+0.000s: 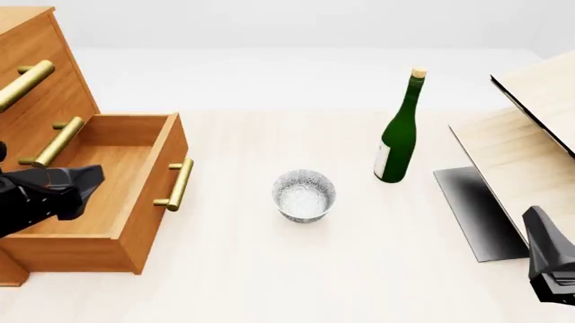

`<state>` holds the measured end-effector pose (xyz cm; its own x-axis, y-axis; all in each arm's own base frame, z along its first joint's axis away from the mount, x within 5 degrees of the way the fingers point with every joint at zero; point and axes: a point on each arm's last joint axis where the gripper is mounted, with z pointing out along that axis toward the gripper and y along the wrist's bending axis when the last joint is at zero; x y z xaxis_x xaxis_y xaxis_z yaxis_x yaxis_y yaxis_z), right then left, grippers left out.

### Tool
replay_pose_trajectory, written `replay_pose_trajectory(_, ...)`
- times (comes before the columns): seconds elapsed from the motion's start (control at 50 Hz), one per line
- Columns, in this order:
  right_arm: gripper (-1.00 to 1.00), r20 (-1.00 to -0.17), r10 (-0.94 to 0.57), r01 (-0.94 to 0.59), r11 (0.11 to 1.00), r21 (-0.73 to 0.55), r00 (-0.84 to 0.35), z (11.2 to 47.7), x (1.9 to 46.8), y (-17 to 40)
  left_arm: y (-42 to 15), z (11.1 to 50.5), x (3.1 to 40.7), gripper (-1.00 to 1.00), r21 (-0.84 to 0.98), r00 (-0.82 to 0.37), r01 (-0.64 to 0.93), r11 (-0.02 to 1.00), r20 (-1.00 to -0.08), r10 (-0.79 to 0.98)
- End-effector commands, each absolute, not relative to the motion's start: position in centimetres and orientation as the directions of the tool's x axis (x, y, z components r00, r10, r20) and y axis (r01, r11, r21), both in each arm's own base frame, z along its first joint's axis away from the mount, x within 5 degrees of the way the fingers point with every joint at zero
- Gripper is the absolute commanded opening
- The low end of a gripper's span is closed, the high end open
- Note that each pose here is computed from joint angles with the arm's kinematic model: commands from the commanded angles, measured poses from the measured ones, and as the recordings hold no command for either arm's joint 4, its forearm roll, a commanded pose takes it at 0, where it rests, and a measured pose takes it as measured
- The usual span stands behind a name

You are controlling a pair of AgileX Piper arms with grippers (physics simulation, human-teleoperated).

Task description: Put the bowl in the bottom drawer of the cabinet and close it.

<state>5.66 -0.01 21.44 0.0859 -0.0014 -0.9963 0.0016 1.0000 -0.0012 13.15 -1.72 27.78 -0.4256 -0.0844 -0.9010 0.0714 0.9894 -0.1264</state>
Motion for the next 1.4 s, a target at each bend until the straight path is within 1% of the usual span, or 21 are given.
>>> replay_pose_trajectory(0.02,1.0,-0.996,-0.001,0.002,1.0,-0.001,0.086,21.4,5.7,0.0,-1.8,27.3,14.7,1.0,-0.135,-0.46,0.051,0.99,-0.883,-0.096)
replay_pose_trajectory(0.66,1.0,-0.996,-0.001,0.002,1.0,-0.001,0.086,21.4,5.7,0.0,-2.8,24.7,17.2,1.0,-0.117,-0.528,0.09,0.989,-0.847,-0.052)
replay_pose_trajectory(1.1,1.0,-0.996,-0.001,0.002,1.0,-0.001,0.086,21.4,5.7,0.0,-3.4,23.0,17.9,1.0,-0.118,-0.571,0.104,0.988,-0.82,-0.039)
replay_pose_trajectory(1.4,1.0,-0.996,-0.001,0.002,1.0,-0.001,0.086,21.4,5.7,0.0,-3.4,20.8,18.4,1.0,-0.125,-0.614,0.089,0.988,-0.788,-0.044)
